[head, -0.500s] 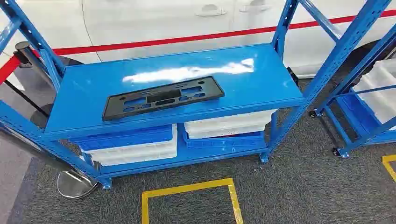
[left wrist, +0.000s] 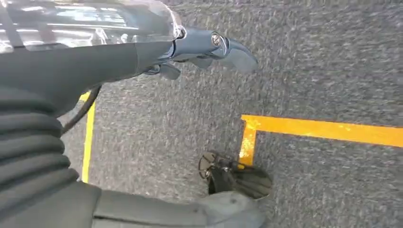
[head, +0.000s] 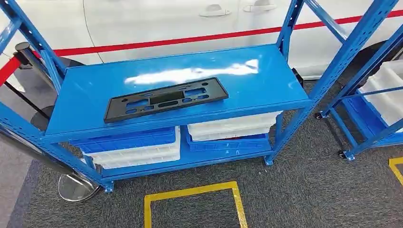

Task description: Take the parts from the cabinet and place them on the table.

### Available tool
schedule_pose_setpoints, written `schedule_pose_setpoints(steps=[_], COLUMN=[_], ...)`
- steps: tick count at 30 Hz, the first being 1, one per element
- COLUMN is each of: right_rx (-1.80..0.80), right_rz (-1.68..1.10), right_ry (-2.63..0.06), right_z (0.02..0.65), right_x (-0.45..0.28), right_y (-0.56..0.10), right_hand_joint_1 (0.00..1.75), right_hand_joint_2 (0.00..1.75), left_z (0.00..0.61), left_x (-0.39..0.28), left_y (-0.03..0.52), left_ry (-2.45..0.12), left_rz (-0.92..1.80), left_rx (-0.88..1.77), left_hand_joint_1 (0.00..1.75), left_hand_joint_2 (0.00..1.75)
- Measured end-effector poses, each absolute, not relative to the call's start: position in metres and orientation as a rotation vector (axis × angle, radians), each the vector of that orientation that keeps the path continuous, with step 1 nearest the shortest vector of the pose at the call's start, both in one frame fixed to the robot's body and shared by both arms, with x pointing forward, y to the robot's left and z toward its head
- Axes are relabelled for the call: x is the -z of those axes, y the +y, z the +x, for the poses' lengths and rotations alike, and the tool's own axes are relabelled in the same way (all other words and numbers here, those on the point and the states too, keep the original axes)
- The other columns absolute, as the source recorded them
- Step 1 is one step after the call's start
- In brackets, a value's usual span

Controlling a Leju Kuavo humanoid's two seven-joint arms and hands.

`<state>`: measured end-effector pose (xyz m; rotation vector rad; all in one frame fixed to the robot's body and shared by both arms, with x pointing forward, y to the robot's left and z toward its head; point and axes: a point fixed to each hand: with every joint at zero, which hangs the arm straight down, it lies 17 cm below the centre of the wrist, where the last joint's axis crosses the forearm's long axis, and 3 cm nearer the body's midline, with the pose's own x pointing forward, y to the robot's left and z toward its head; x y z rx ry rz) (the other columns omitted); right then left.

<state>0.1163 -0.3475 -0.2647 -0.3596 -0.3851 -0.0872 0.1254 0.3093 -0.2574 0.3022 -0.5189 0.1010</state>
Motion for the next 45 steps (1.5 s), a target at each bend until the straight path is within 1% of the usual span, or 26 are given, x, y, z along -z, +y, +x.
schedule_pose_setpoints(steps=[11, 18, 28, 35, 42, 43, 44, 45], right_rx=[0.121, 0.074, -0.056, -0.185, -0.191, -0.24, -0.248, -0.274], right_rz=[-0.542, -0.6, -0.614, -0.6, -0.598, -0.568, -0.563, -0.528], right_ry=[-0.722, -1.031, -1.328, -1.565, -1.575, -1.661, -1.676, -1.734], right_z=[0.189, 0.272, 0.339, 0.38, 0.381, 0.39, 0.391, 0.394], right_x=[0.22, 0.157, 0.074, -0.002, -0.005, -0.033, -0.038, -0.059], right_y=[-0.389, -0.403, -0.388, -0.352, -0.35, -0.329, -0.326, -0.309], right_hand_joint_1=[0.0, 0.0, 0.0, 0.0, 0.0, 0.0, 0.0, 0.0], right_hand_joint_2=[1.75, 1.75, 1.75, 1.75, 1.75, 0.0, 0.0, 0.0], left_z=[0.13, 0.131, 0.129, 0.129, 0.129, 0.128, 0.128, 0.127], left_x=[0.253, 0.252, 0.252, 0.252, 0.252, 0.252, 0.252, 0.253], left_y=[0.293, 0.28, 0.276, 0.274, 0.274, 0.274, 0.274, 0.273], left_ry=[-0.58, -0.595, -0.597, -0.598, -0.598, -0.596, -0.596, -0.594], left_rz=[0.305, 0.287, 0.281, 0.276, 0.275, 0.274, 0.274, 0.272], left_rx=[-0.025, -0.002, 0.003, 0.008, 0.008, 0.01, 0.01, 0.011], left_hand_joint_1=[0.0, 0.0, 0.0, 0.0, 0.0, 0.0, 0.0, 0.0], left_hand_joint_2=[0.0, 0.0, 0.0, 0.0, 0.0, 0.0, 0.0, 0.0])
